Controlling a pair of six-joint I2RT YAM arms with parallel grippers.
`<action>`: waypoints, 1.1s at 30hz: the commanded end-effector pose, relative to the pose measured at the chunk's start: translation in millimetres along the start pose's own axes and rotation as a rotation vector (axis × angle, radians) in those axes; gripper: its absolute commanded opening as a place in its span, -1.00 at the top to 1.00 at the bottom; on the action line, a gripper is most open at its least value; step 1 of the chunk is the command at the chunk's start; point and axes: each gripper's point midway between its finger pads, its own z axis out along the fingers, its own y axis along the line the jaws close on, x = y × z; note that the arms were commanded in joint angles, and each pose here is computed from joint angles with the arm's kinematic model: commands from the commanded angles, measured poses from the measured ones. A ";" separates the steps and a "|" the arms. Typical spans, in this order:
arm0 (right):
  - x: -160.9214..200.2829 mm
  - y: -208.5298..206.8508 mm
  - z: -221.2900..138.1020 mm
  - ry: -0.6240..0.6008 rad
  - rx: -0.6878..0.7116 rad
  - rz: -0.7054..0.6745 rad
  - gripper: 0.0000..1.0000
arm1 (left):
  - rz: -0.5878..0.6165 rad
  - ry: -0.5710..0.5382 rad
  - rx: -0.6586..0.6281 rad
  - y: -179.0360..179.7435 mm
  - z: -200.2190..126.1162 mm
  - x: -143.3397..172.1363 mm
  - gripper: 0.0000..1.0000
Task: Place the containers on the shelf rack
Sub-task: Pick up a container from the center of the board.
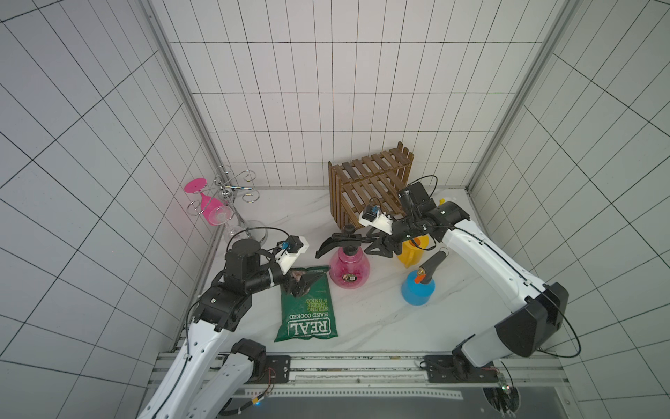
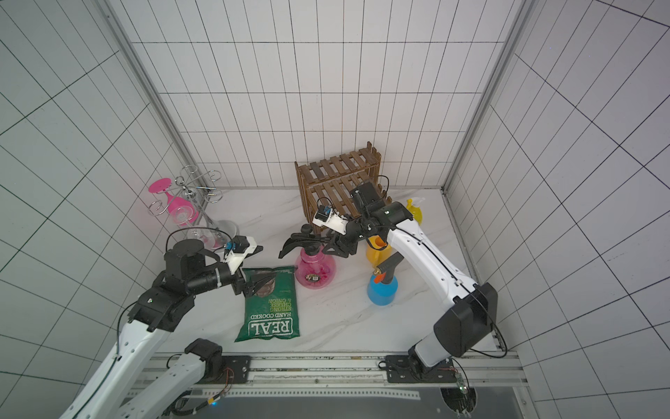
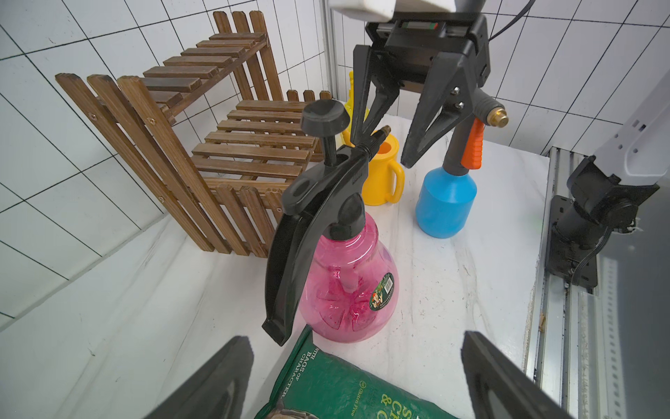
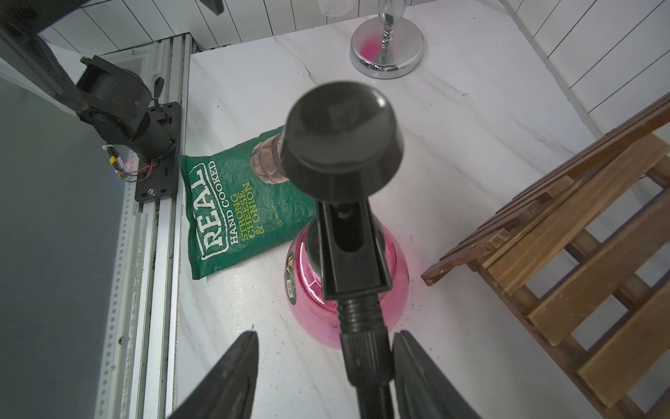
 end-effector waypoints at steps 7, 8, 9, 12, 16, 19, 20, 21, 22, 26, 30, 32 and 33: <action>-4.2 -1.2 6.3 0.003 -0.010 -0.064 0.08 | 0.071 -0.023 0.013 -1.6 4.2 2.7 -0.78; -3.8 -1.5 6.6 0.003 -0.006 -0.067 0.12 | 0.077 -0.023 0.013 -1.4 4.6 2.7 -0.76; -3.5 -1.8 6.7 0.002 -0.002 -0.073 0.15 | 0.079 -0.022 0.010 -0.5 4.9 2.8 -0.76; -4.1 -2.6 7.6 -0.009 0.008 -0.085 0.25 | 0.092 -0.018 0.013 0.7 7.0 3.4 -0.69; -5.7 -2.7 7.4 -0.017 0.021 -0.102 0.52 | 0.098 -0.016 0.015 2.2 9.4 3.4 -0.65; -4.9 -0.8 3.4 -0.017 0.037 -0.119 0.73 | 0.109 -0.012 0.010 4.0 10.3 2.9 -0.65; -5.0 0.0 1.1 -0.018 0.045 -0.124 0.81 | 0.114 -0.010 0.008 5.0 10.7 2.5 -0.65; -6.0 0.6 -1.9 -0.023 0.056 -0.134 0.90 | 0.126 -0.009 0.008 5.2 10.8 1.9 -0.65; -6.3 1.9 -4.6 -0.026 0.064 -0.143 1.00 | 0.139 -0.008 0.009 5.7 11.3 1.4 -0.65; -11.7 8.0 -17.0 -0.059 0.093 -0.186 1.00 | 0.190 -0.008 0.031 7.7 15.6 -4.7 -0.66; -18.8 19.9 -30.9 -0.104 0.097 -0.232 1.00 | 0.259 -0.022 0.100 1.3 21.7 -13.8 -0.66; -21.0 26.8 -36.7 -0.125 0.093 -0.254 1.00 | 0.289 -0.025 0.136 -3.2 27.1 -16.8 -0.65; -22.6 30.0 -39.9 -0.138 0.091 -0.264 1.00 | 0.299 -0.021 0.154 -5.5 31.9 -17.2 -0.65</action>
